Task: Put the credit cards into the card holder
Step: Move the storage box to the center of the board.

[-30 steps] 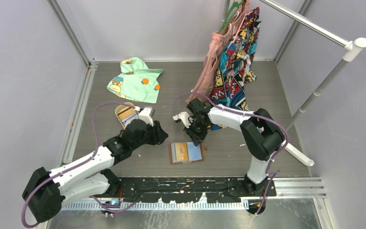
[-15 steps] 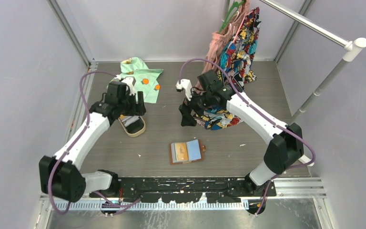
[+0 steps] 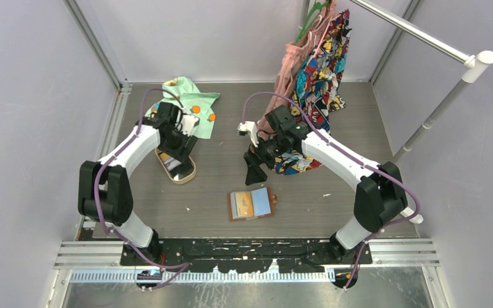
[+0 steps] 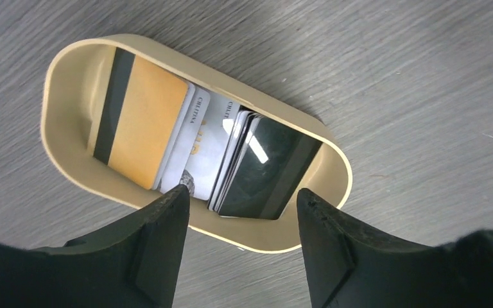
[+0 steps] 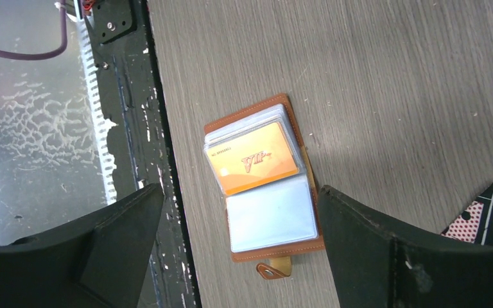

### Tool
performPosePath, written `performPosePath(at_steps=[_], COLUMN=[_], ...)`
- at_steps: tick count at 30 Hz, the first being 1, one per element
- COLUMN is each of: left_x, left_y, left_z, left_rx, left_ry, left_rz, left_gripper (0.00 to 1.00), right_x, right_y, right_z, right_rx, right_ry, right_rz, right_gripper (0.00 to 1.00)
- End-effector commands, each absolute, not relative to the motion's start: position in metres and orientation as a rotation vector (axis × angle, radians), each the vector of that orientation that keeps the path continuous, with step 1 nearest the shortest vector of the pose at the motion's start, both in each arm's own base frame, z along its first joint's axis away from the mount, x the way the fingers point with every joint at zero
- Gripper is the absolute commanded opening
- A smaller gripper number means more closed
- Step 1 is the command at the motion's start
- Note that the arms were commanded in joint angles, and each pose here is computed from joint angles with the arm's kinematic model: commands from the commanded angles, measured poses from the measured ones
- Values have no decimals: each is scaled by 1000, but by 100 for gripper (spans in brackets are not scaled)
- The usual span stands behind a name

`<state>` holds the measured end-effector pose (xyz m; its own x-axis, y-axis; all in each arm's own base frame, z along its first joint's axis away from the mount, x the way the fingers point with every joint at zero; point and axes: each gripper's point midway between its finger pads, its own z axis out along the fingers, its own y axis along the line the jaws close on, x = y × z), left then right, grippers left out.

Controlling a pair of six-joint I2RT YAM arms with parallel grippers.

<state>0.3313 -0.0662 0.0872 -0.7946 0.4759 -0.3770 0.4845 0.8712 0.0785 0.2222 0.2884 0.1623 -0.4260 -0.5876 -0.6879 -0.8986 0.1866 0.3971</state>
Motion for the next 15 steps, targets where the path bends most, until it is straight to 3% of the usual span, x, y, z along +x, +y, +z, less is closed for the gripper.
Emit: performPosePath(at_steps=[1,5,15], left_x=[341,338,326], left_y=[-77,-88,-81], left_z=[99,88,55], left_rx=[785,759,765], left_ry=[2590,2676,2791], left_rz=[-281,-471,-465], left_gripper=[62,60,58], right_x=[217,215,212], right_y=[295,295,295], right_z=[174,174,170], right_rx=[-1413,-1418,-1427], right_ry=[2034,2031,2041], right_rz=[1189,1199,1222], right_gripper=[94,94,93])
